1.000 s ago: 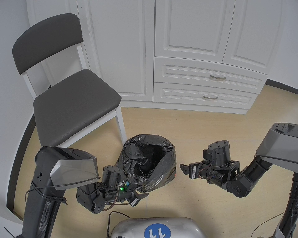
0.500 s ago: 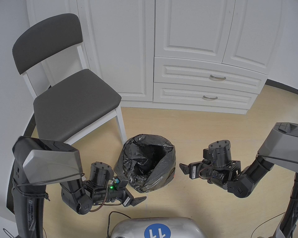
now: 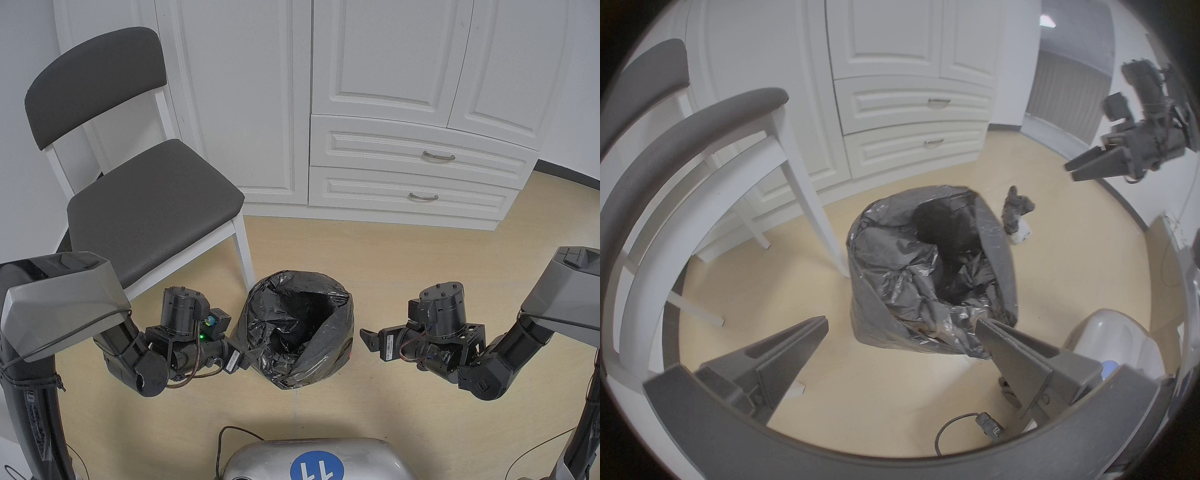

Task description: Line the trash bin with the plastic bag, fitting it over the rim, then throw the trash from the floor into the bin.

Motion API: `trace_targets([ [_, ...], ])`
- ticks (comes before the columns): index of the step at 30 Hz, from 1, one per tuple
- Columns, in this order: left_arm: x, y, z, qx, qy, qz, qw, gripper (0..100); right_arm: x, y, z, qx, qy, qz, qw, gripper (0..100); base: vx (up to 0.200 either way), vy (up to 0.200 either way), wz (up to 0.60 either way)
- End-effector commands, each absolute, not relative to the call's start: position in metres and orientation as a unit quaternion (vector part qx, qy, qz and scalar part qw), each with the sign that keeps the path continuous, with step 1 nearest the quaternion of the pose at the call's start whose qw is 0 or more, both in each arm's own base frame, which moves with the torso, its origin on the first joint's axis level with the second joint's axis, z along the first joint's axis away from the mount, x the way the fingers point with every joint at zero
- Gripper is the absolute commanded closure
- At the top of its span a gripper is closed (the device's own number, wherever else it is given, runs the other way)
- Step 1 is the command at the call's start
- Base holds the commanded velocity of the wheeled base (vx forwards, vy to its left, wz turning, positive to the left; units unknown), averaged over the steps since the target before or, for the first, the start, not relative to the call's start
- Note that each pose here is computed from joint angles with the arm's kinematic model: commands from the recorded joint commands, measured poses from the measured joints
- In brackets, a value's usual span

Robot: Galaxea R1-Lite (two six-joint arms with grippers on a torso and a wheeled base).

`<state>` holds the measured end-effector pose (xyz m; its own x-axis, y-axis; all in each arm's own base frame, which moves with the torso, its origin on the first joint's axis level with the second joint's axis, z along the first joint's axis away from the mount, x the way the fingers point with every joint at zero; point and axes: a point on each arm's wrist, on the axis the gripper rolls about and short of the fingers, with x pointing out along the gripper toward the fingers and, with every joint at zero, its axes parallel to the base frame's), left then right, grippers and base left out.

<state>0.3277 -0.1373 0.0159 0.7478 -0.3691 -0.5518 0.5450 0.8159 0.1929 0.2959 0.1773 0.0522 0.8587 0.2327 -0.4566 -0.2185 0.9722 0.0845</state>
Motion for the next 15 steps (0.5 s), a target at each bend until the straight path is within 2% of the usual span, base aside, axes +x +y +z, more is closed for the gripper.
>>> trace_targets([
  [1,0.349,-0.146,0.024,0.162,0.261,-0.208,0.929,0,0.296,0.178,0.052,0.014,0.238,0.117,0.964,0,0.000,0.000,0.00],
  [5,0.360,-0.155,0.021,0.161,0.267,-0.203,0.928,0,0.295,0.178,0.052,0.013,0.238,0.116,0.964,0,0.000,0.000,0.00],
  [8,0.375,-0.160,0.017,0.171,0.267,-0.166,0.934,0,0.295,0.178,0.052,0.013,0.238,0.116,0.964,0,0.000,0.000,0.00],
  [15,0.391,-0.148,0.012,0.156,0.294,-0.130,0.934,0,0.296,0.177,0.053,0.014,0.237,0.114,0.965,0,0.000,0.000,0.00],
])
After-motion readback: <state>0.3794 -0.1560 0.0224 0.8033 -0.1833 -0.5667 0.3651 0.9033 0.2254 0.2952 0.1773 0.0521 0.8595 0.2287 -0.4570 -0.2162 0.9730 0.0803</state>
